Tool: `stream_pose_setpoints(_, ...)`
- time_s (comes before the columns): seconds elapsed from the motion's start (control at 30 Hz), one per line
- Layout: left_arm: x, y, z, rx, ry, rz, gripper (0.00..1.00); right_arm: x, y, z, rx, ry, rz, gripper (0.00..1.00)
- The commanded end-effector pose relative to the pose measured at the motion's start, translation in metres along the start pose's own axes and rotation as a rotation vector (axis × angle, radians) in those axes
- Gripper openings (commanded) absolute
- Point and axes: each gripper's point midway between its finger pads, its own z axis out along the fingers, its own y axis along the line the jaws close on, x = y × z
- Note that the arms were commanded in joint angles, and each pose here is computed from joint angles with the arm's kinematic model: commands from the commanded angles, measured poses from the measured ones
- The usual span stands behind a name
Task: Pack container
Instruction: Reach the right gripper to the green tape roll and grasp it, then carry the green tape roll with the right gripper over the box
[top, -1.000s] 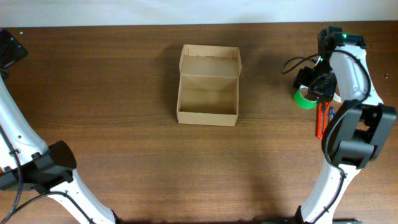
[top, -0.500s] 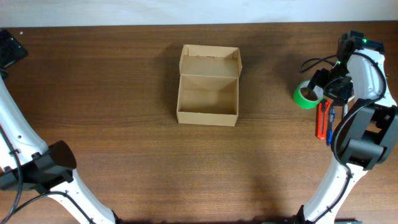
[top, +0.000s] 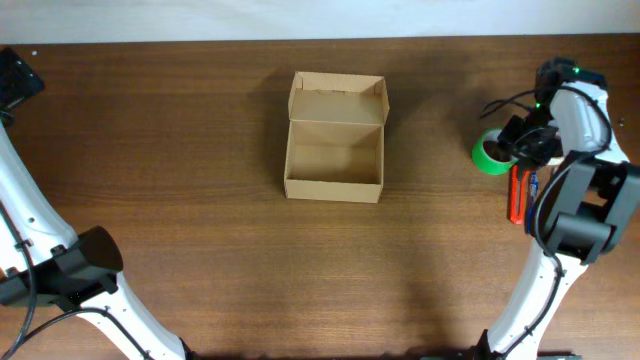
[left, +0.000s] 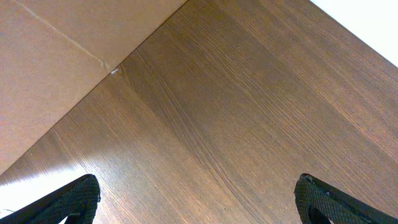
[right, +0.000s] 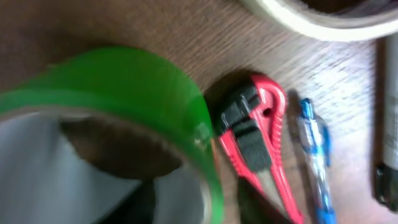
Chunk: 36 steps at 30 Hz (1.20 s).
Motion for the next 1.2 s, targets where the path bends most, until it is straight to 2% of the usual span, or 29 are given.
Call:
stream_pose_setpoints(0.0, 0.0, 0.002, -0.005, 0.007, -0.006, 0.007, 1.0, -0.002, 0.002, 0.007, -0.001, 0.008, 0.018, 0.18)
stream_pose_setpoints(0.03, 0.0, 0.002, -0.005, 0.007, -0.005, 0.007, 1.0, -0.002, 0.002, 0.007, -0.003, 0.009, 0.017, 0.04)
stream_pose_setpoints(0.2, 0.0, 0.002, -0.005, 0.007, -0.005, 0.007, 1.0, -0.001, 0.013, 0.002, -0.066, 0.018, -0.02, 0.04)
stream_pose_setpoints(0.33, 0.0, 0.002, -0.005, 0.007, -0.005, 0.007, 1.0, 0.001, 0.032, -0.025, -0.147, -0.013, -0.095, 0.04)
stream_pose_setpoints(0.43, 0.0, 0.002, -0.005, 0.007, -0.005, 0.007, 1.0, 0.005, 0.045, -0.067, -0.168, -0.072, -0.145, 0.04)
stream_pose_setpoints(0.53, 0.0, 0.002, -0.005, 0.007, -0.005, 0.007, 1.0, 0.02, 0.064, -0.128, -0.202, -0.157, -0.212, 0.04)
stream_pose_setpoints(0.7, 0.0, 0.002, -0.005, 0.007, -0.005, 0.007, 1.0, 0.07, 0.109, -0.23, -0.268, -0.351, -0.436, 0.04)
stream_pose_setpoints(0.8, 0.0, 0.002, -0.005, 0.007, -0.005, 0.007, 1.0, 0.111, 0.135, -0.27, -0.255, -0.46, -0.555, 0.03)
stream_pose_setpoints(0.93, 0.0, 0.002, -0.005, 0.007, -0.005, 0.007, 1.0, 0.168, 0.18, -0.276, -0.263, -0.481, -0.789, 0.03)
stream_pose_setpoints(1.17, 0.0, 0.002, -0.005, 0.007, -0.005, 0.007, 1.0, 0.235, 0.24, -0.227, -0.17, -0.418, -1.056, 0.03)
